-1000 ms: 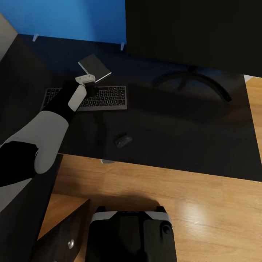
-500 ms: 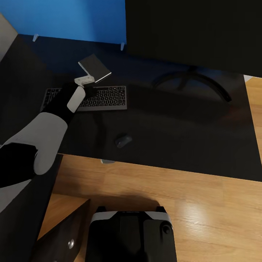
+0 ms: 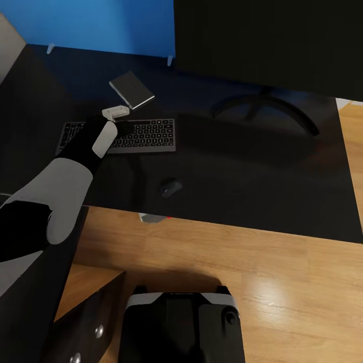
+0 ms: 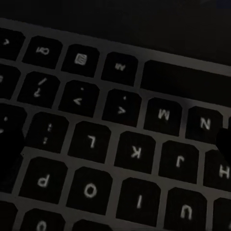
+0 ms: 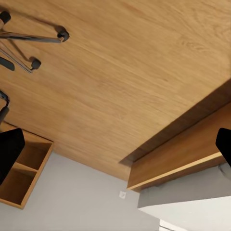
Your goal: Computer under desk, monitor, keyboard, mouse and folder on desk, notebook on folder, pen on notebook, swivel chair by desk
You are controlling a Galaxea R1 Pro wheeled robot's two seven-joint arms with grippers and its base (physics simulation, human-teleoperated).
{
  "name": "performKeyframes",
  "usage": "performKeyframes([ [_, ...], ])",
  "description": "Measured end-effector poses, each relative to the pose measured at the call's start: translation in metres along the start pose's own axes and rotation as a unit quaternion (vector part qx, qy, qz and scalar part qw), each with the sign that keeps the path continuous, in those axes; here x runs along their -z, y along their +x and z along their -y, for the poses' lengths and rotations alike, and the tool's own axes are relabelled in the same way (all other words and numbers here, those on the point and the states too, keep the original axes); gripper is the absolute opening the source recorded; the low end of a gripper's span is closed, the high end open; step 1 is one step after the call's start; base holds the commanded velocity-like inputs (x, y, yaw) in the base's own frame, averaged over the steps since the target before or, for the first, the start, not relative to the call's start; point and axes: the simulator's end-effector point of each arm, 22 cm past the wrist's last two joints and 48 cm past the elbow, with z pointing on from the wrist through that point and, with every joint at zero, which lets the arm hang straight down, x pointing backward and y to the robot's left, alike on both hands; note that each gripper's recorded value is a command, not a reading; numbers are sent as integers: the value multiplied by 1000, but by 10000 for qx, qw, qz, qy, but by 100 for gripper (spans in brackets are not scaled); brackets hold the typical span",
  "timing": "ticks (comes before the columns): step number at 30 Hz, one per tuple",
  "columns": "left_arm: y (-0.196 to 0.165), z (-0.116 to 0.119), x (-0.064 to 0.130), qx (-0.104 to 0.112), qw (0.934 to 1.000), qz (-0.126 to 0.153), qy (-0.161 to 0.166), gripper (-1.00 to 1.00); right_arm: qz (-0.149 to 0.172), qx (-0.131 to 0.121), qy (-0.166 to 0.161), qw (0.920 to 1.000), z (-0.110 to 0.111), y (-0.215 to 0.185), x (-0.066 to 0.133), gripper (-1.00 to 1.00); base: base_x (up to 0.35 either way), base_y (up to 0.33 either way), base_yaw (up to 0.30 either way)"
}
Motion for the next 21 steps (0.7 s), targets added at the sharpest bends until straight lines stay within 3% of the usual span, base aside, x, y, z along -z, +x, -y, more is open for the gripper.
performKeyframes([
  [7, 0, 0, 0, -17, 10000, 7, -6, 100, -2, -1, 1, 10000, 0, 0, 0, 100, -30, 0, 0],
  [15, 0, -2, 0, 6, 10000, 5, -10, 100, -1, 3, 4, 10000, 1, 0, 0, 100, -223, 0, 0],
  [21, -1, -2, 0, 8, 10000, 10, -15, 100, -1, 4, 5, 10000, 1, 0, 0, 100, -43, 0, 0],
])
